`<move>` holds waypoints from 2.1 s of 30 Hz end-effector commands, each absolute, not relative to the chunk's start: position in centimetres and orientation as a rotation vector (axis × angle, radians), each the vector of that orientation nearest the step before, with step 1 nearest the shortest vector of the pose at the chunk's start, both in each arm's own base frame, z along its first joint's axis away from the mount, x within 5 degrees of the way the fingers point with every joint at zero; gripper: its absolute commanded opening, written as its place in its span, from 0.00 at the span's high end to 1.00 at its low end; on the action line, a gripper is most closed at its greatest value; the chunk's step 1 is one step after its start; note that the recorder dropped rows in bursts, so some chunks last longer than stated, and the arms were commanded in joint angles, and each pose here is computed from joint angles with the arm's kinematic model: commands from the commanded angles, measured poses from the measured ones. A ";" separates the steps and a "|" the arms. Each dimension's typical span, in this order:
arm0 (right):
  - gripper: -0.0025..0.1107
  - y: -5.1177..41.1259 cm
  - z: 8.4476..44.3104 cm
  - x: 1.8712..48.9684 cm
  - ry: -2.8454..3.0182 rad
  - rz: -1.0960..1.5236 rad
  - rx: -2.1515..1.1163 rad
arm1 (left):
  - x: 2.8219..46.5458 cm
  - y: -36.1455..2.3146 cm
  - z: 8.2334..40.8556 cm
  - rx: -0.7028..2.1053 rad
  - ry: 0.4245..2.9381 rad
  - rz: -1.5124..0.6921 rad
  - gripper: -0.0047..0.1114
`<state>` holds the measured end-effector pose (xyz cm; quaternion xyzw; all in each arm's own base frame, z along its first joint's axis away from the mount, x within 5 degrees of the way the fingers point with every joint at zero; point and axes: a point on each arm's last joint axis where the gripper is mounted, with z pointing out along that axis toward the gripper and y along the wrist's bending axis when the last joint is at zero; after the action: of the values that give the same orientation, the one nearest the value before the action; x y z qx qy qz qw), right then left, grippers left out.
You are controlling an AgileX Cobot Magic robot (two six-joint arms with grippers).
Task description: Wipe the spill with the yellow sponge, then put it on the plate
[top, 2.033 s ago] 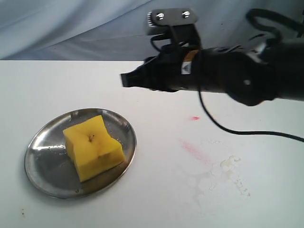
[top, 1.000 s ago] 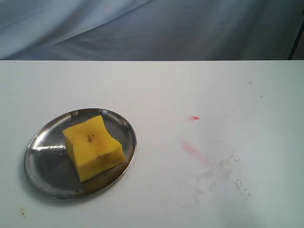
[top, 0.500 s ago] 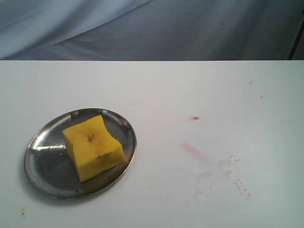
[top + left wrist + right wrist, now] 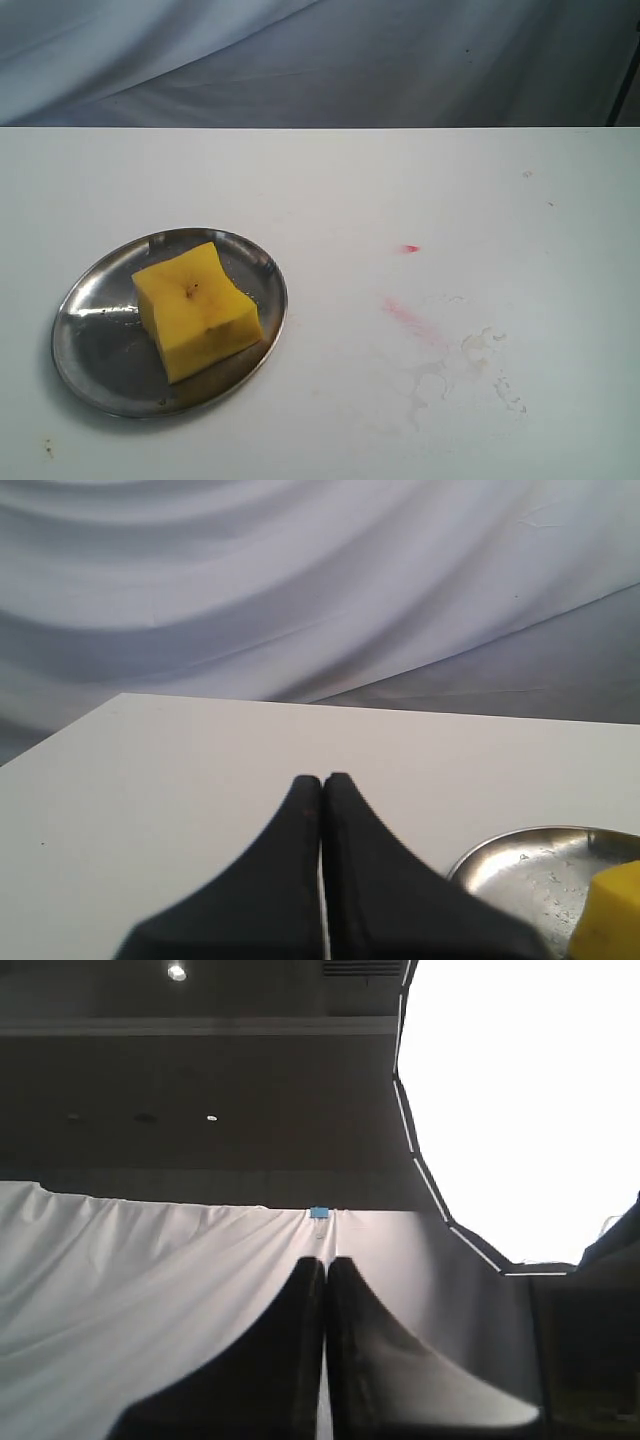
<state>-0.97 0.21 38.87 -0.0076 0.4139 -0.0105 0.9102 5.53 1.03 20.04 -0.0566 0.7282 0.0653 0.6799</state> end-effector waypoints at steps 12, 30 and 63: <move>0.98 -0.2 36.0 -0.6 1.149 -0.138 -0.033 | 5.5 1.1 19.9 -0.130 1.634 0.149 0.96; 0.98 0.1 22.7 5.2 1.534 0.054 0.015 | 5.5 1.1 19.9 -0.130 1.634 0.149 0.96; 0.98 0.3 20.2 5.6 1.595 -0.120 -0.214 | 5.5 1.1 19.9 -0.130 1.634 0.149 0.96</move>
<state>5.65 0.31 20.32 -0.0932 0.7134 -0.0542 0.6924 5.53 1.03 20.04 -0.0566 0.7282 0.0653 0.6799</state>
